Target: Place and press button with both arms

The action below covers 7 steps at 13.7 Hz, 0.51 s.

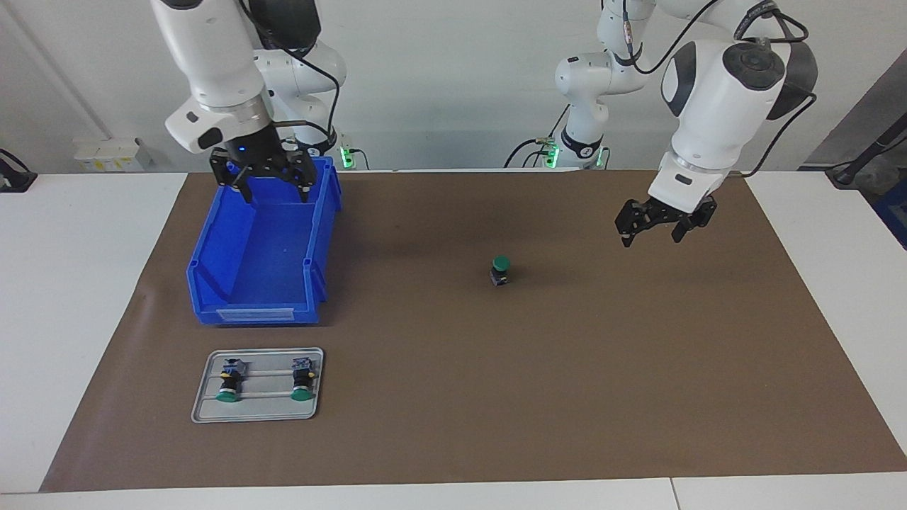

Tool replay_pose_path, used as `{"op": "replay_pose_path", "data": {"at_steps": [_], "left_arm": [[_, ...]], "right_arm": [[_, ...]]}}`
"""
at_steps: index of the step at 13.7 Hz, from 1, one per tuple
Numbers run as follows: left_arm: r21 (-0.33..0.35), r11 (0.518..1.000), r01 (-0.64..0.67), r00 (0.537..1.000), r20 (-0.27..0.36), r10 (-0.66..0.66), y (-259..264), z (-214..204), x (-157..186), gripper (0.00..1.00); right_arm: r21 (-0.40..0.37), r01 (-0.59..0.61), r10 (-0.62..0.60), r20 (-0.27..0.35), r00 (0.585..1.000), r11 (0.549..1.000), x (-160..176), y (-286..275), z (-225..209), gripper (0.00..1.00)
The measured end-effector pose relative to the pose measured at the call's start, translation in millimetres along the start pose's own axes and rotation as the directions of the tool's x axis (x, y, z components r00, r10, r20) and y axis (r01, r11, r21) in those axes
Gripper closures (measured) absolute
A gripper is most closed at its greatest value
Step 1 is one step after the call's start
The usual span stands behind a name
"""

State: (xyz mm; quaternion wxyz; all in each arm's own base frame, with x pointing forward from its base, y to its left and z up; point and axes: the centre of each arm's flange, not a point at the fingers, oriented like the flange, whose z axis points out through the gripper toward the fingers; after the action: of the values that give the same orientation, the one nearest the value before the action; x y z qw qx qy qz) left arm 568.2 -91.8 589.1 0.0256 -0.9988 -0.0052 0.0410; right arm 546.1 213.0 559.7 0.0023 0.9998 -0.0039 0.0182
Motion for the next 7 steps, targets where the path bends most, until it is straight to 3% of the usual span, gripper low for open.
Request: {"op": "replay_pose_path", "data": {"at_steps": [4, 7], "left_arm": [[-0.027, 1.000, -0.001, 1.000, 0.017, 0.001, 1.1, -14.8, -5.9, 0.00], [-0.132, 0.991, 0.037, 0.999, 0.018, -0.034, -15.2, -10.2, 0.5, 0.00]], "right_arm": [[0.027, -0.012, 0.013, -0.027, 1.000, 1.000, -25.9, -146.8, 71.2, 0.00], [0.048, 0.016, -0.014, -0.045, 0.999, 0.999, -46.0, -208.6, 109.9, 0.00]]}}
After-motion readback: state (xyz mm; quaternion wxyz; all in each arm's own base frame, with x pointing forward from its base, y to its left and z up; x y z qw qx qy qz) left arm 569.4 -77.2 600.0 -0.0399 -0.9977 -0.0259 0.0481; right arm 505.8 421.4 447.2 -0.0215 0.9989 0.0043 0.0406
